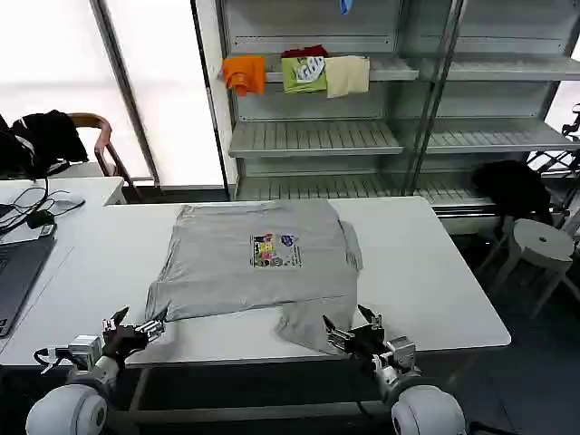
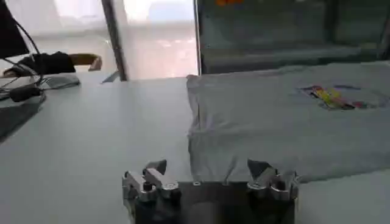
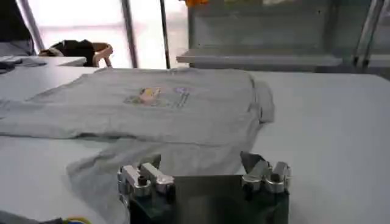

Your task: Fold and organize the clothes.

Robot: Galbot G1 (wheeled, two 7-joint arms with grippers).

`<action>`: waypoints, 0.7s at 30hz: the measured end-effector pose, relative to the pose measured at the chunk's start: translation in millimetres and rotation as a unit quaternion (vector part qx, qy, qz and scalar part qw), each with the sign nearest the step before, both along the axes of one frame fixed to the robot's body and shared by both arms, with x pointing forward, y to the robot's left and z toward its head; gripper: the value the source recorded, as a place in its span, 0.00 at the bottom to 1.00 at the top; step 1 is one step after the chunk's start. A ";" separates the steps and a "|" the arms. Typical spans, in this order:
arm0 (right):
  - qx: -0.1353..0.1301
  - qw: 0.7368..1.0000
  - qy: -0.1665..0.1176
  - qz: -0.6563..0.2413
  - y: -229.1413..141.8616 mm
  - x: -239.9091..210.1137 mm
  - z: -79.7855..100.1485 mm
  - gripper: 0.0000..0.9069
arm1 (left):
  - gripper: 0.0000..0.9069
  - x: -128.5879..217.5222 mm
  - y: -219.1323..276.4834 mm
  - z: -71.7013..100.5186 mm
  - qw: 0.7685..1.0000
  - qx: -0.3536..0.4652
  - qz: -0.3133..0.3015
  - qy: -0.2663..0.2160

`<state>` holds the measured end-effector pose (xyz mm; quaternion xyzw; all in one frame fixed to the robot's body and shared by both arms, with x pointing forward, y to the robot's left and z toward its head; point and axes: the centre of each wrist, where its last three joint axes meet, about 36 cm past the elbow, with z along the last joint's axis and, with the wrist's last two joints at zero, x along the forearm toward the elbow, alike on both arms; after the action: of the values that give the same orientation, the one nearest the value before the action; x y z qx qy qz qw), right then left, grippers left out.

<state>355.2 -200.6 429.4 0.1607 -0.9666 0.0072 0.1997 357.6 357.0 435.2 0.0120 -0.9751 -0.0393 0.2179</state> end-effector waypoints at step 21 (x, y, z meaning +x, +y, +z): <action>-0.004 1.000 0.016 0.008 2.8 -0.5 -12.0 0.00 | 0.01 1.3 1.1 -16.1 1.000 0.004 -0.006 0.013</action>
<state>354.7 -197.8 417.5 0.1681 -0.9618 0.0101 0.2157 359.0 358.1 419.1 0.0066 -0.9720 -0.0451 0.2306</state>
